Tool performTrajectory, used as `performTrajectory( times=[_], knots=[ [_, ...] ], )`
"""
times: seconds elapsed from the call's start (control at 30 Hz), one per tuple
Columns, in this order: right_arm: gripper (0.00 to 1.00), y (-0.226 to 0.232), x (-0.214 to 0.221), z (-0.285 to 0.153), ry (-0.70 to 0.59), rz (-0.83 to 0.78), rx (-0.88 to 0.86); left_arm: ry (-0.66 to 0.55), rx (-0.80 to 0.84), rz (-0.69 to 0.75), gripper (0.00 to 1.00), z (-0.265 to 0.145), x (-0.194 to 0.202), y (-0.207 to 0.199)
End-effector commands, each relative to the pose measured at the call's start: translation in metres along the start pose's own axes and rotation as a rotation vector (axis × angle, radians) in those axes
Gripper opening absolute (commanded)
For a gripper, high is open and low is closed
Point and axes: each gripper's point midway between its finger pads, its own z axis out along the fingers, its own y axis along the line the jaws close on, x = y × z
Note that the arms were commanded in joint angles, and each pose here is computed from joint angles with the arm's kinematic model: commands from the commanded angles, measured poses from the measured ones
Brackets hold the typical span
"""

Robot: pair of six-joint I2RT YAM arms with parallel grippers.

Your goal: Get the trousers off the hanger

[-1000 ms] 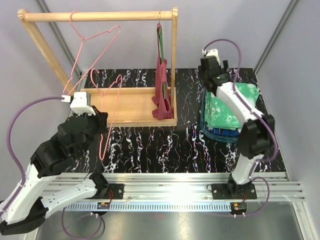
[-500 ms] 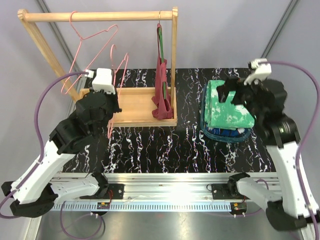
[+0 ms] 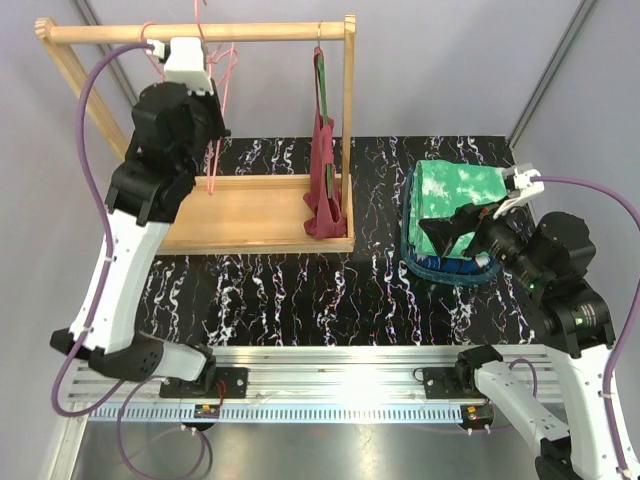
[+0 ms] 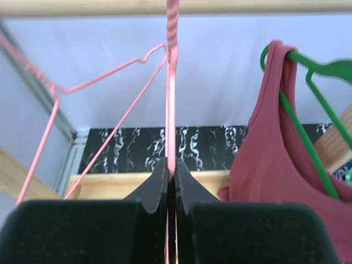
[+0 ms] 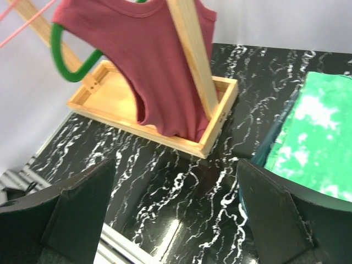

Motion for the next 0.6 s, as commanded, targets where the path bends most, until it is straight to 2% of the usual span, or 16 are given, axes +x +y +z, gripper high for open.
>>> performTrajectory(
  times=[0.0,0.17,0.37,0.4,0.43,0.47,0.53,0.57],
  knots=[
    [0.99,0.02,-0.008,-0.008,-0.03,0.012,-0.092,0.014,0.105,-0.035,0.0,0.016,-0.006,-0.011],
    [0.99,0.02,-0.008,-0.02,-0.047,0.009,-0.074,0.076,0.09,-0.071,0.0,0.034,0.006,0.006],
    [0.99,0.015,-0.006,-0.034,-0.047,-0.02,-0.034,0.175,0.048,-0.097,0.0,0.043,0.039,0.016],
    [0.99,0.014,-0.005,-0.036,-0.039,-0.022,-0.025,0.184,0.048,-0.1,0.03,0.043,0.044,0.015],
    [1.0,0.014,-0.006,-0.039,-0.042,-0.028,-0.016,0.169,0.05,-0.107,0.08,0.036,0.039,0.017],
    [0.99,0.008,-0.006,-0.04,-0.042,-0.029,0.015,0.168,0.049,-0.118,0.26,0.034,0.039,0.017],
    [0.99,-0.005,-0.004,-0.044,-0.029,-0.028,0.094,0.155,0.053,-0.13,0.43,0.02,0.034,0.019],
    [0.99,-0.009,-0.003,-0.044,-0.02,-0.025,0.121,0.151,0.057,-0.141,0.56,0.014,0.032,0.019]
  ],
)
